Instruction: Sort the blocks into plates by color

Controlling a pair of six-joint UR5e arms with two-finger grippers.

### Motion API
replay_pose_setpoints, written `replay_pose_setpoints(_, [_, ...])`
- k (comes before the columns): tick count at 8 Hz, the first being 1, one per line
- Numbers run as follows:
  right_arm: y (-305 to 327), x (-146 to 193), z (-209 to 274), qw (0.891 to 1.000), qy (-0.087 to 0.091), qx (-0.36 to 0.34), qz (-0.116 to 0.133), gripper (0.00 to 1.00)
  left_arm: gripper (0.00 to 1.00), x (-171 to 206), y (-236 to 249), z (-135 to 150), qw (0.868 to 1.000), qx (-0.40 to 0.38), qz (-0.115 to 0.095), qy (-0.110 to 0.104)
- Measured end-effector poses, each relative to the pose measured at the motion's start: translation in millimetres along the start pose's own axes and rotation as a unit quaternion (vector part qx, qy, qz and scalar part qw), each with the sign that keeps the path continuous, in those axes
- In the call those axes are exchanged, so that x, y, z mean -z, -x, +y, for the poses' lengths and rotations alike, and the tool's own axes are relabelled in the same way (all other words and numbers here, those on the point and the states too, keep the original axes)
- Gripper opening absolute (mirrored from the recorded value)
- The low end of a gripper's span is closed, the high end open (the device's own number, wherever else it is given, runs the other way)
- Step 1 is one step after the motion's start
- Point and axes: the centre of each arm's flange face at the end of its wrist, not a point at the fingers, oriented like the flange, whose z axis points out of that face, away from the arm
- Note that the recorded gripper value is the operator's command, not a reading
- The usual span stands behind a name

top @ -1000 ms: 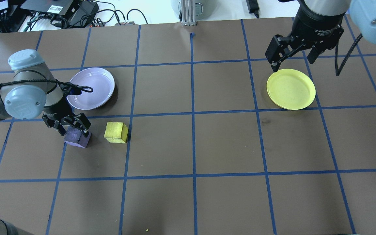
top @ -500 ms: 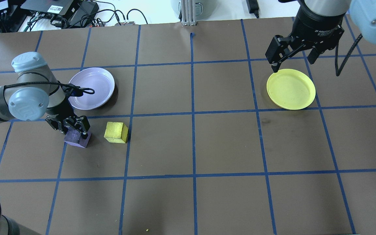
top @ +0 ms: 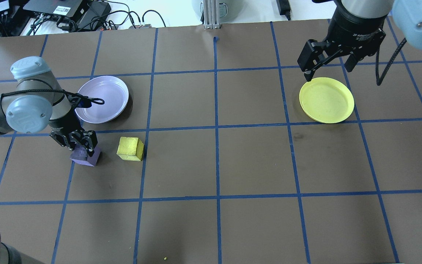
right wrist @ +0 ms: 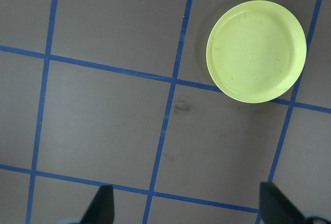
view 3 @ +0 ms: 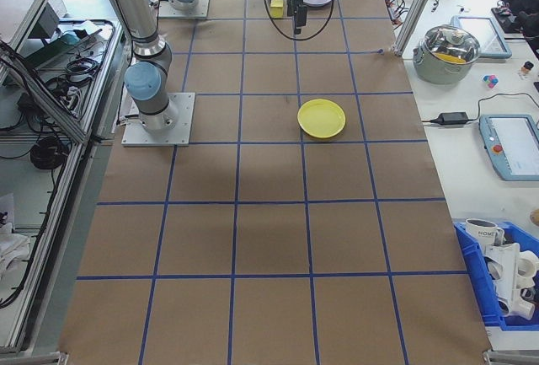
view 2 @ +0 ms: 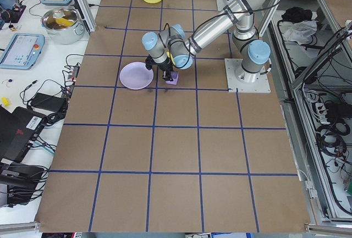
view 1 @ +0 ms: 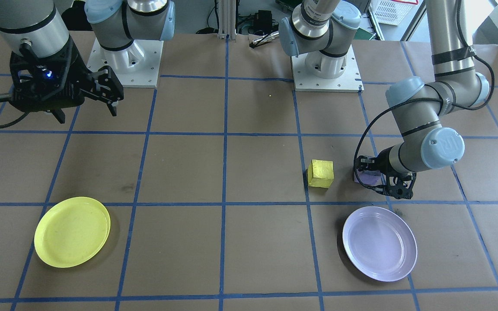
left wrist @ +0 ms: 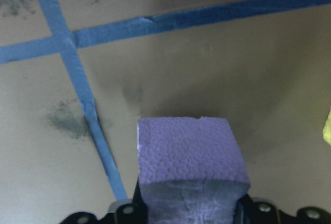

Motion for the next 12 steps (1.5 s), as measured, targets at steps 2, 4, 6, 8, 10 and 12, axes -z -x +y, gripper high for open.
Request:
replay_pose_setpoints(2, [-0.1, 0.2, -0.2, 1.0, -0.001, 0.0, 0.0, 1.0, 0.2, 43.5, 16.1, -1.8, 1.0, 0.005, -0.028, 0.007])
replay_pose_setpoints(4, [-0.2, 0.8, -0.1, 1.0, -0.002, 0.0, 0.001, 1.0, 0.31, 102.6, 35.8, -24.3, 0.999, 0.016, -0.039, -0.01])
replay_pose_setpoints(6, [-0.1, 0.9, -0.1, 1.0, -0.002, 0.0, 0.001, 1.0, 0.31, 119.0, 46.6, -68.5, 0.998, 0.054, -0.022, -0.034])
replay_pose_setpoints(8, [-0.6, 0.6, -0.3, 1.0, -0.002, 0.0, 0.001, 1.0, 0.31, 131.3, 40.9, -109.9, 0.996, 0.069, -0.025, -0.058])
replay_pose_setpoints(10, [-0.9, 0.5, -0.3, 1.0, -0.001, 0.0, 0.002, 1.0, 0.31, 123.8, 37.0, -134.3, 0.995, 0.072, -0.016, -0.062])
replay_pose_setpoints(12, [-1.1, 0.6, -0.4, 1.0, -0.002, 0.0, 0.003, 1.0, 0.31, 118.1, 35.7, -141.6, 0.995, 0.078, -0.006, -0.063])
